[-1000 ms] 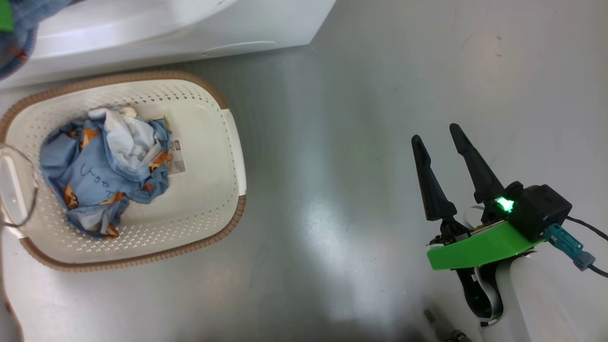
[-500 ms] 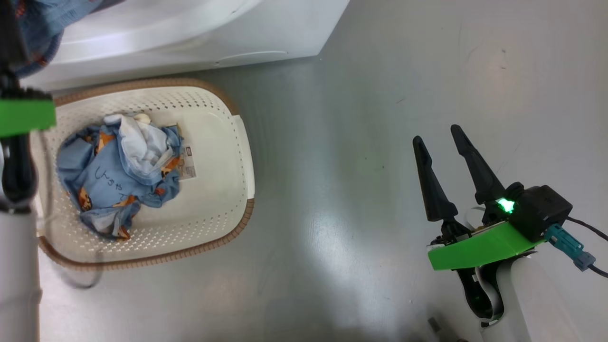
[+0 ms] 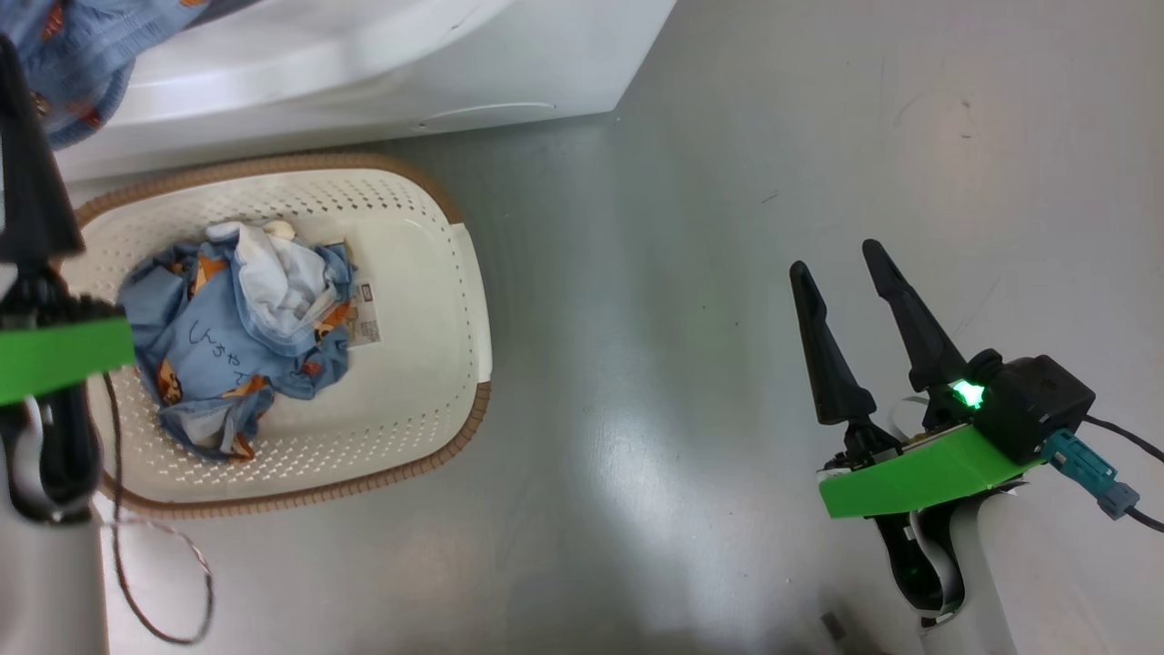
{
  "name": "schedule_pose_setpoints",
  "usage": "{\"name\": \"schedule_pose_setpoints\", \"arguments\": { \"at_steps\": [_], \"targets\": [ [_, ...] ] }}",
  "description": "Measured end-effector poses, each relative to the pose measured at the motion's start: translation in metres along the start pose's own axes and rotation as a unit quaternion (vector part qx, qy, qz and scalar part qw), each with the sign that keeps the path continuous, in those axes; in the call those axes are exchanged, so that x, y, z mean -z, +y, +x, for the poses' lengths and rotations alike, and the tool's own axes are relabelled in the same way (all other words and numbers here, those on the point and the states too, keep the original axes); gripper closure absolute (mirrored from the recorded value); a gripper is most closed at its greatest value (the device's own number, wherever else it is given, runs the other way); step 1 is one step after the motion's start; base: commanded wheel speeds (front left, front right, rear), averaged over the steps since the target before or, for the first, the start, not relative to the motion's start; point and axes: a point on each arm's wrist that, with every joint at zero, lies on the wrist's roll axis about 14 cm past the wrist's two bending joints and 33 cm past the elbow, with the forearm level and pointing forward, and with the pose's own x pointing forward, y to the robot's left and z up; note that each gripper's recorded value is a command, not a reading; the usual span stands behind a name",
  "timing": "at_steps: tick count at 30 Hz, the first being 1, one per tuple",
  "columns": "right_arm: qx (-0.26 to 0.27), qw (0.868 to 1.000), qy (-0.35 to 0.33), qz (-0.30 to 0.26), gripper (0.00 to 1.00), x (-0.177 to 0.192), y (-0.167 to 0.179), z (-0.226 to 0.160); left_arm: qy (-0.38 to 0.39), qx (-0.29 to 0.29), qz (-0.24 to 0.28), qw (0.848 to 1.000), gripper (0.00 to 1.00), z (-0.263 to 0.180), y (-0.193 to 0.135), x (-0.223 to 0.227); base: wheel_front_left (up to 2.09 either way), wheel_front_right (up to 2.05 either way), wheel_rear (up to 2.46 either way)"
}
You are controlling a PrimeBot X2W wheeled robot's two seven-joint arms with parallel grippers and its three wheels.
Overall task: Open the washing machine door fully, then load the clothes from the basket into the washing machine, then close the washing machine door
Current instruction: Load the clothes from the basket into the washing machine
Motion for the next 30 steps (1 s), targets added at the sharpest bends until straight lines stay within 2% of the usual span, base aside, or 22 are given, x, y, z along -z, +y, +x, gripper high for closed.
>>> {"name": "schedule_pose_setpoints", "arguments": {
  "at_steps": [17,30],
  "targets": [
    [-0.003,1.000,-0.001,0.000,0.00,-0.001,0.002,0.000,0.071,-0.060,0.005,0.996,0.00,-0.059,0.028,0.034,0.00,0.00,0.00],
    [-0.003,1.000,0.001,-0.001,0.00,-0.001,0.002,-0.001,0.137,-0.087,0.005,0.987,0.00,-0.106,0.035,0.064,0.00,0.00,0.00]
  ]
}}
